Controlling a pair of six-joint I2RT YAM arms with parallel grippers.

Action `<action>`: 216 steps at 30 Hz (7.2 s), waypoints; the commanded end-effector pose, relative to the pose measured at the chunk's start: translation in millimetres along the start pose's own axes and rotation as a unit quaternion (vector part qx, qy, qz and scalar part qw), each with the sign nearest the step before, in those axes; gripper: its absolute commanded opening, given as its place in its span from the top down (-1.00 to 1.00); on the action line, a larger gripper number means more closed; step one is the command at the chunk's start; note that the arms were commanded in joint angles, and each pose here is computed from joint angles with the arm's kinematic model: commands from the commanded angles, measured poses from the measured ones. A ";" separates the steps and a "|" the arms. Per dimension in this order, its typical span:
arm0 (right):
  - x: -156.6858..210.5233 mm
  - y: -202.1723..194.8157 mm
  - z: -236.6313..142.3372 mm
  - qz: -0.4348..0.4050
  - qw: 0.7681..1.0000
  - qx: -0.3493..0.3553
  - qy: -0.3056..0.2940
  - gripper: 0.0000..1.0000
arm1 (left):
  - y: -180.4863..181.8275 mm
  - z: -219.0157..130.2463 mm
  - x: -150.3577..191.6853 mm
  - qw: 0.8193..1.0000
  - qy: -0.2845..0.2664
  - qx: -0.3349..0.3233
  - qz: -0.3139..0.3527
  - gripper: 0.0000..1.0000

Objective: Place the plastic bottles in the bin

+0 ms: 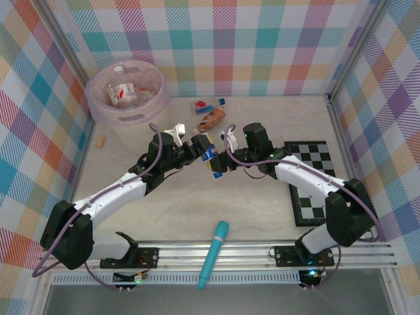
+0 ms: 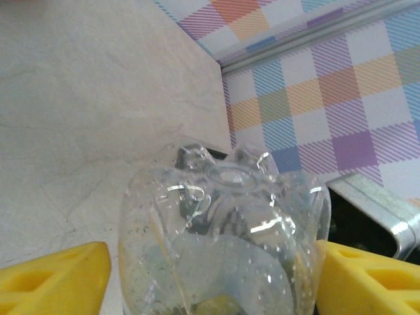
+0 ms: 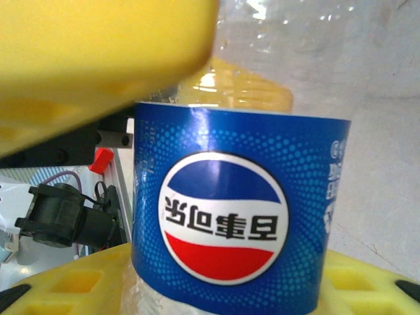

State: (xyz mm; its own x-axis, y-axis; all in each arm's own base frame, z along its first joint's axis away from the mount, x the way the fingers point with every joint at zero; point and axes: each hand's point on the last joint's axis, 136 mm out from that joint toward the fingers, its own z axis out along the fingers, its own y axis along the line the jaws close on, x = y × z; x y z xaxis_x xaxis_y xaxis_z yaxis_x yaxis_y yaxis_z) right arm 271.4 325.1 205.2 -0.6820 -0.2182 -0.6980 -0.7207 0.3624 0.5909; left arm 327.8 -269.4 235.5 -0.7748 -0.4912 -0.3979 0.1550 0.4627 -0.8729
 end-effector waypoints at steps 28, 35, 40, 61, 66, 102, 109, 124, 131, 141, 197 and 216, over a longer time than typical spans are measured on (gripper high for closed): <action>-49.7 23.2 -73.0 -0.051 0.993 0.094 -0.051 -0.99 | -76.0 -38.9 -119.1 0.990 -0.071 -0.012 0.123 -0.05; -11.0 1.9 -85.7 -0.017 0.988 0.152 -0.023 -0.99 | -87.0 -111.5 -243.2 0.964 -0.216 -0.059 0.144 0.00; 19.3 -15.5 -80.8 0.021 0.985 0.169 -0.001 -1.00 | -74.9 -166.9 -308.1 0.931 -0.324 -0.101 0.135 0.04; 44.9 -38.1 -79.8 0.053 0.976 0.210 0.033 -0.96 | 49.9 -114.1 -340.6 0.903 -0.181 -0.330 0.209 0.08; 42.4 -39.0 -83.9 0.050 0.974 0.221 0.022 -0.95 | 73.5 -94.2 -323.9 0.902 -0.099 -0.359 0.217 0.09; 44.7 -44.5 -88.6 0.065 0.968 0.241 0.016 -0.95 | 43.1 -94.9 -302.7 0.914 -0.084 -0.322 0.233 -0.05; 39.5 -45.9 -90.4 0.066 0.966 0.249 0.009 -0.98 | 63.6 -97.4 -289.2 0.907 -0.062 -0.346 0.231 0.04; -13.1 -89.9 -78.0 0.158 0.928 0.336 -0.015 -0.99 | -16.2 -145.3 -300.2 0.893 -0.107 -0.330 0.288 -0.64; -14.0 -100.9 -71.3 0.167 0.923 0.346 -0.012 -0.99 | -76.6 -168.5 -252.6 0.880 -0.132 -0.300 0.344 -0.68; 5.7 -85.2 -97.7 0.136 0.930 0.339 -0.043 -0.99 | -115.0 -81.6 -139.8 0.854 -0.030 -0.233 0.464 -0.69; 74.6 -71.6 -136.2 0.146 0.929 0.340 -0.010 -0.99 | 197.1 191.2 -150.2 0.871 0.089 -0.365 0.317 -0.17; 73.4 -83.6 -121.3 0.146 0.932 0.332 0.005 -0.99 | -25.7 111.7 -156.9 0.905 0.030 -0.211 0.367 -0.03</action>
State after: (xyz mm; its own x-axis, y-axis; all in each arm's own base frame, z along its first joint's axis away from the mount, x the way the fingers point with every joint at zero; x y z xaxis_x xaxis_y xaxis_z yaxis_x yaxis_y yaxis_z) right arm 262.0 164.8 150.1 -0.8515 -0.0180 -0.5241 -0.2438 0.8985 0.3651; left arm 539.6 -282.5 225.1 -0.6448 0.1268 -0.7537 0.3495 0.9259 -0.1432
